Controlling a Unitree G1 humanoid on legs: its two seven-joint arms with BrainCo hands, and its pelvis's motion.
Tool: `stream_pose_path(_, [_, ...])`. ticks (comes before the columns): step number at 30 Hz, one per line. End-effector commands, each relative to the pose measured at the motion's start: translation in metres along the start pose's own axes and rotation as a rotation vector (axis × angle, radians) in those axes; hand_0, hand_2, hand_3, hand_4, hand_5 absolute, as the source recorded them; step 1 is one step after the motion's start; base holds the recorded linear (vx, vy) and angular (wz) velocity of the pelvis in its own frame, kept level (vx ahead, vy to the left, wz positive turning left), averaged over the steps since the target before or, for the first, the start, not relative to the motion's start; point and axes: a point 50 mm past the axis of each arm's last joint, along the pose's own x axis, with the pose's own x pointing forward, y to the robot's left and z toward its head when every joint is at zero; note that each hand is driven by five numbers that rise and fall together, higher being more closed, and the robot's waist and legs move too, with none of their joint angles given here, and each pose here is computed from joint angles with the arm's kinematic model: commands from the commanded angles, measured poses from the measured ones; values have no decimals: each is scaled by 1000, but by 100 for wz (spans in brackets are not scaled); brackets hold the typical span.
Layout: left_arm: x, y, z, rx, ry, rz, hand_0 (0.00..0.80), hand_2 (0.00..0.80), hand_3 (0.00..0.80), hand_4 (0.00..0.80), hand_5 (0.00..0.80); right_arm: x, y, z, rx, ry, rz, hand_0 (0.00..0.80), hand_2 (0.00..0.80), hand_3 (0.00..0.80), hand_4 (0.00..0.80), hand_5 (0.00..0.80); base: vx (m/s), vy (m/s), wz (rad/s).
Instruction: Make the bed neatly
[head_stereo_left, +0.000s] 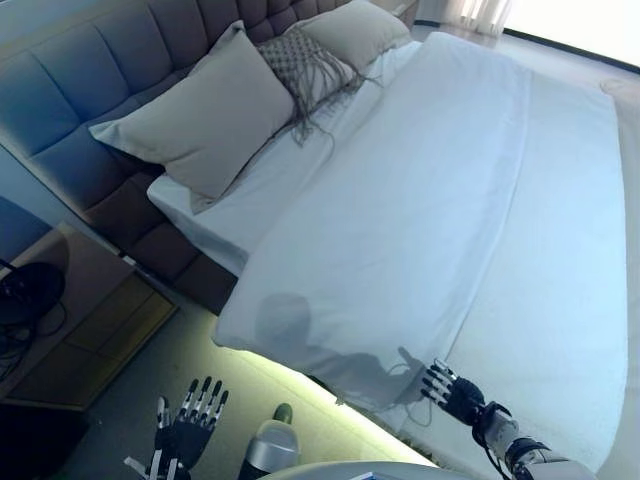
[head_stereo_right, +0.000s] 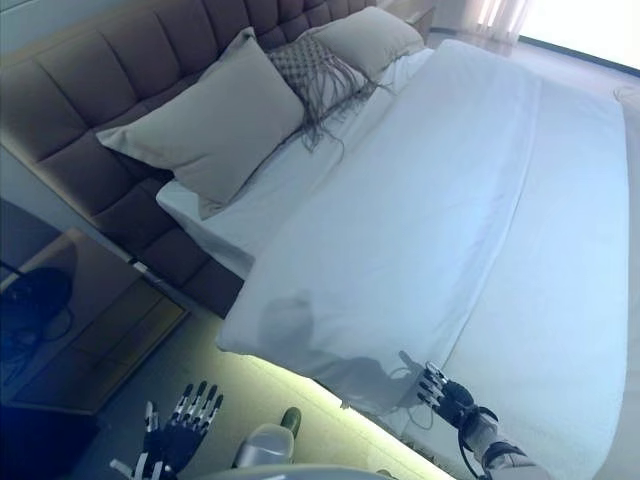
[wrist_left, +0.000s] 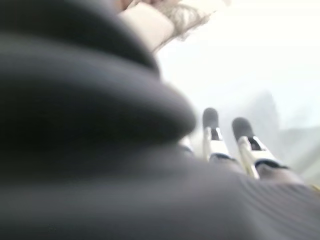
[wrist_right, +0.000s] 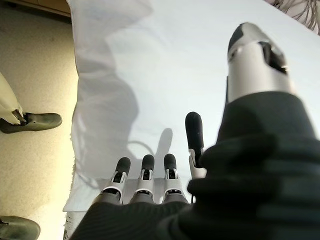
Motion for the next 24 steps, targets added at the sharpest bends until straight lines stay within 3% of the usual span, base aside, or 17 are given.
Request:
stream_pose_path(1, [20, -11, 22, 113, -5, 12, 0, 0, 0, 0, 0, -3, 0, 14, -107, -18, 49, 0, 0, 0, 0, 0, 24, -24, -34])
stream_pose_path(6, [33, -18, 48, 272, 17, 106, 0, 0, 0, 0, 0, -11, -12, 8, -109, -42, 12, 0, 0, 0, 0, 0, 20, -28, -15])
stream_pose_path(12, [36, -9, 64, 511, 116, 320, 0, 0, 0, 0, 0, -14, -19, -24, -103, 67, -43, 0, 0, 0, 0, 0, 32, -25, -25])
stream_pose_path(20, [53, -11, 19, 339, 51, 309, 0, 0, 0, 0, 0, -16, -19, -66, 64, 142, -115, 0, 0, 0, 0, 0, 56, -8, -20])
stream_pose_path(24, [61, -17, -12, 315, 106, 259, 0, 0, 0, 0, 0, -15, -14, -79, 115, 152, -141, 0, 0, 0, 0, 0, 12, -16, -7])
